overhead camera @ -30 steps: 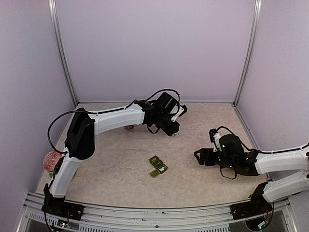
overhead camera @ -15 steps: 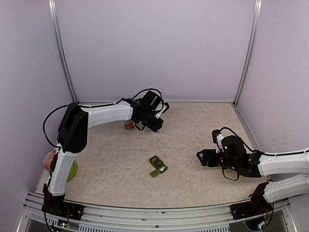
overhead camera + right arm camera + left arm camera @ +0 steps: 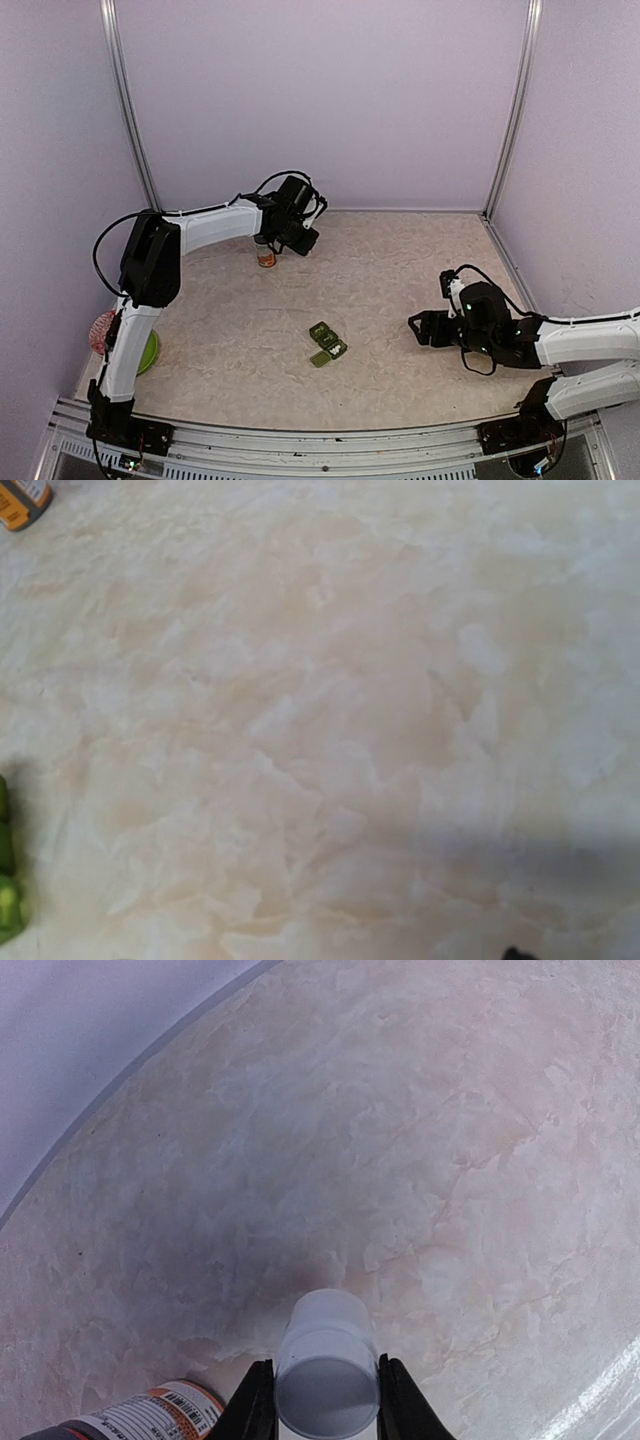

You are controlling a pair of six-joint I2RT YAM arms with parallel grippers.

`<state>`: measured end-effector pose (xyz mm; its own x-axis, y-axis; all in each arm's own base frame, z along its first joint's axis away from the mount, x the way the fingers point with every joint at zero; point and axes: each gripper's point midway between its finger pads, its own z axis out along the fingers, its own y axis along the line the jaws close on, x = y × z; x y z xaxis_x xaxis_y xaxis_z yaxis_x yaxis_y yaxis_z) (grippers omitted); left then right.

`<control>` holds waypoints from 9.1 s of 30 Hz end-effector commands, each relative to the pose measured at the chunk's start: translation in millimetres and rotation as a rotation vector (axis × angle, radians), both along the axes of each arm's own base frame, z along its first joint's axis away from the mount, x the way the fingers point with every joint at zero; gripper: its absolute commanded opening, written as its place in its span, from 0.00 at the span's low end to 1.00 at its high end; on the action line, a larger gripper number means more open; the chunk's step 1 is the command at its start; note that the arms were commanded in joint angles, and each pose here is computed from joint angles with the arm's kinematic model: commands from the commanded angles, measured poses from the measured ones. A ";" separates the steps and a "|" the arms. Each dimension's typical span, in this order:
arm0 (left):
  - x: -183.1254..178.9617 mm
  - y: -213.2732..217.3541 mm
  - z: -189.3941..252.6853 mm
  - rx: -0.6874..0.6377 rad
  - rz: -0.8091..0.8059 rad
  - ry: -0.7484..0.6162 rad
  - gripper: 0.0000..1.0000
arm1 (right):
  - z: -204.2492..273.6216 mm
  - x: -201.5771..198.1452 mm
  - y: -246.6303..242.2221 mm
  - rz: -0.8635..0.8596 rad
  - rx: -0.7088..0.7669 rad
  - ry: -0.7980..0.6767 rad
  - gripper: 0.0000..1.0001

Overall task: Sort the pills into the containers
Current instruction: Place the pill bottle at the center of the board, then adjust the pill container at the center of the board, then hold the pill container at the center of the board, then close the lid of the pill container.

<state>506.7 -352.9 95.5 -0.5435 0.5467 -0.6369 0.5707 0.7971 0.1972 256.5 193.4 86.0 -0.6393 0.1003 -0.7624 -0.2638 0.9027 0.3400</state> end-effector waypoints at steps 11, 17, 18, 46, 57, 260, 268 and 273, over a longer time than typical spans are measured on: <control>1.2 18.0 -31.3 0.072 0.008 0.063 0.30 | -0.2 2.9 -1.1 -0.006 0.003 -0.002 0.77; 3.2 20.4 -34.4 0.068 0.011 0.069 0.39 | -1.3 3.3 0.6 -0.002 0.003 0.003 0.77; 3.9 20.7 -34.0 0.065 0.013 0.068 0.40 | -1.6 3.4 0.5 -0.001 0.000 0.003 0.77; -159.7 2.1 14.4 -0.191 0.007 0.051 0.99 | -17.3 10.7 52.6 0.215 -0.040 0.045 0.90; -210.5 15.2 -34.9 -0.156 0.036 0.161 0.99 | -20.7 13.9 73.1 0.265 -0.080 0.054 1.00; -289.6 -69.7 11.8 -0.775 -0.581 0.435 0.83 | -53.9 -9.2 145.0 0.520 0.064 0.299 0.59; -275.1 -50.5 34.1 -0.755 -0.527 0.350 0.96 | -28.9 -7.0 143.3 0.649 -0.066 0.152 0.74; -267.4 -31.3 45.5 -0.743 -0.486 0.303 0.99 | -13.8 -8.4 144.8 0.736 -0.209 0.023 0.88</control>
<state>232.5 -402.0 133.9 -0.5805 0.2772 -0.7656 0.8120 0.2671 -0.5190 249.1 335.4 52.5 -0.6632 -0.3815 -0.6439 -0.7057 0.6053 0.3682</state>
